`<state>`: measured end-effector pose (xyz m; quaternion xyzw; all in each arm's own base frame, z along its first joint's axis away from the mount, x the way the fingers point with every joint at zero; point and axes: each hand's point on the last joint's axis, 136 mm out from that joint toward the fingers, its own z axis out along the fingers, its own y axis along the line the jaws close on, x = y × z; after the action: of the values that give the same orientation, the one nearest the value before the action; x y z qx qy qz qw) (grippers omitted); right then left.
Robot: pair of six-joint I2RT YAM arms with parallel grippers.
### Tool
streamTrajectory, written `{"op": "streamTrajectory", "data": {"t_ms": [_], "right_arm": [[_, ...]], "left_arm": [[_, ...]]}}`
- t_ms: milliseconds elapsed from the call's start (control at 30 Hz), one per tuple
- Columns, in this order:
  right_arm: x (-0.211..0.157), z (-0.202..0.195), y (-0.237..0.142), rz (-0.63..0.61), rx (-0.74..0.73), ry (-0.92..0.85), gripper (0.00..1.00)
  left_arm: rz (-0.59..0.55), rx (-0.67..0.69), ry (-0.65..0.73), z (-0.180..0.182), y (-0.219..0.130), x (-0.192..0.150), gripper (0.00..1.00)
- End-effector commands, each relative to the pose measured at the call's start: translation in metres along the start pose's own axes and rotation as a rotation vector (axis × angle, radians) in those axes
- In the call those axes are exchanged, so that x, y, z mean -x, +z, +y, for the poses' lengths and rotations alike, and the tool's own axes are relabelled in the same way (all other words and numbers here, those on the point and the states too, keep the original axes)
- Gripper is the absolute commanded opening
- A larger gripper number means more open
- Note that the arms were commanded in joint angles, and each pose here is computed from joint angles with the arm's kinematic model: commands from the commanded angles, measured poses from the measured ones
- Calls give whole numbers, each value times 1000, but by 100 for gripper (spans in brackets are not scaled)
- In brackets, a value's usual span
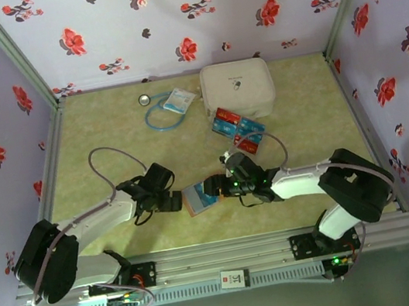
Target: Put the credit cards into the card holder
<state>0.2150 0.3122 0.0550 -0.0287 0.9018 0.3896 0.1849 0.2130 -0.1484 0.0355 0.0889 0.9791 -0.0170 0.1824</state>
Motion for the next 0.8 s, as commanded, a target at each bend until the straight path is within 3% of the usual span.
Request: {"op": "streamTrajectory", "data": {"t_ms": [0, 300, 500, 767], "right_arm": [[6, -3, -8, -18, -75, -59, 58], [9, -24, -5, 56, -267, -150, 8], [9, -26, 8, 95, -298, -171, 0], [7, -26, 19, 125, -311, -185, 0]], "left_arm": [[31, -3, -27, 4, 0, -10, 100], [53, -4, -30, 2, 4, -14, 100], [71, 7, -20, 1, 9, -17, 100], [86, 23, 1, 0, 14, -15, 100]]}}
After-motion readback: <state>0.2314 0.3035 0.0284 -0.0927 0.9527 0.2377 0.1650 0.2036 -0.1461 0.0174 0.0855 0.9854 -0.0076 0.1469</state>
